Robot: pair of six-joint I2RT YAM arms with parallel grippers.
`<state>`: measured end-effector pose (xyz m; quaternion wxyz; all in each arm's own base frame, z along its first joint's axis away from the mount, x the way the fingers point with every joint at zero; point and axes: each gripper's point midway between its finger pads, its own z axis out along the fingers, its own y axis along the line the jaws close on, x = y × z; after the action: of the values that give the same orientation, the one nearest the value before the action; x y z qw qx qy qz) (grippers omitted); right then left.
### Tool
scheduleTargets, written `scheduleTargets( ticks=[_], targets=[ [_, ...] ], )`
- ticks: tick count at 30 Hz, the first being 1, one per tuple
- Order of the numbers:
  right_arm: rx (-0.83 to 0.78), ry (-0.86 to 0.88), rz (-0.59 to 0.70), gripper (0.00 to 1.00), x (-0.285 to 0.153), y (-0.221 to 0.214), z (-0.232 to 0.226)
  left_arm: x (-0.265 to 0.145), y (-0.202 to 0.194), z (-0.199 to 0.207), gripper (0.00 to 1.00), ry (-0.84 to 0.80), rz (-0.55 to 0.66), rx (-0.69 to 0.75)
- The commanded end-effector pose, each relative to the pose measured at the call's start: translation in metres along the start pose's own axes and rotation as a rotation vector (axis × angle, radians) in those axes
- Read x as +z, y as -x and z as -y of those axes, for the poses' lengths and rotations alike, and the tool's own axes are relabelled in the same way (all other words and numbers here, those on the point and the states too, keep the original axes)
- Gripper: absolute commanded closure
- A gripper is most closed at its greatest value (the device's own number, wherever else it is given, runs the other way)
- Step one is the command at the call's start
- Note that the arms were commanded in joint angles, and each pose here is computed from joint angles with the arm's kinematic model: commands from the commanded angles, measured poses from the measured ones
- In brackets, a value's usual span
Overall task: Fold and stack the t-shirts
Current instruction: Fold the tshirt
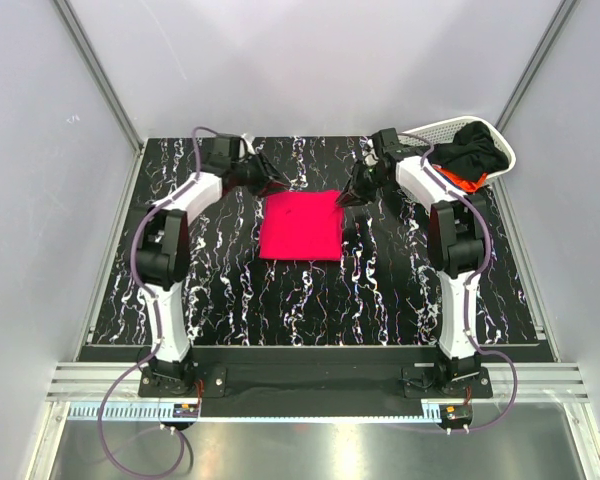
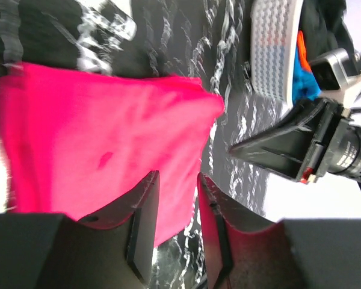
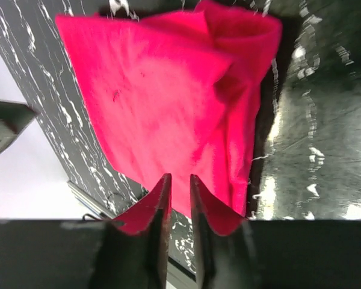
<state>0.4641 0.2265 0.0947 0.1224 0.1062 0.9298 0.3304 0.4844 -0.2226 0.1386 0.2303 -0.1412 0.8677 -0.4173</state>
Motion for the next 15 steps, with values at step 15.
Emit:
scheduleTargets(
  ticks=[15],
  targets=[
    [-0.088,-0.075,0.065,0.59,0.018,0.022,0.019,0.007,0.029,-0.038,0.47,0.149,0.042,0.213]
  ],
)
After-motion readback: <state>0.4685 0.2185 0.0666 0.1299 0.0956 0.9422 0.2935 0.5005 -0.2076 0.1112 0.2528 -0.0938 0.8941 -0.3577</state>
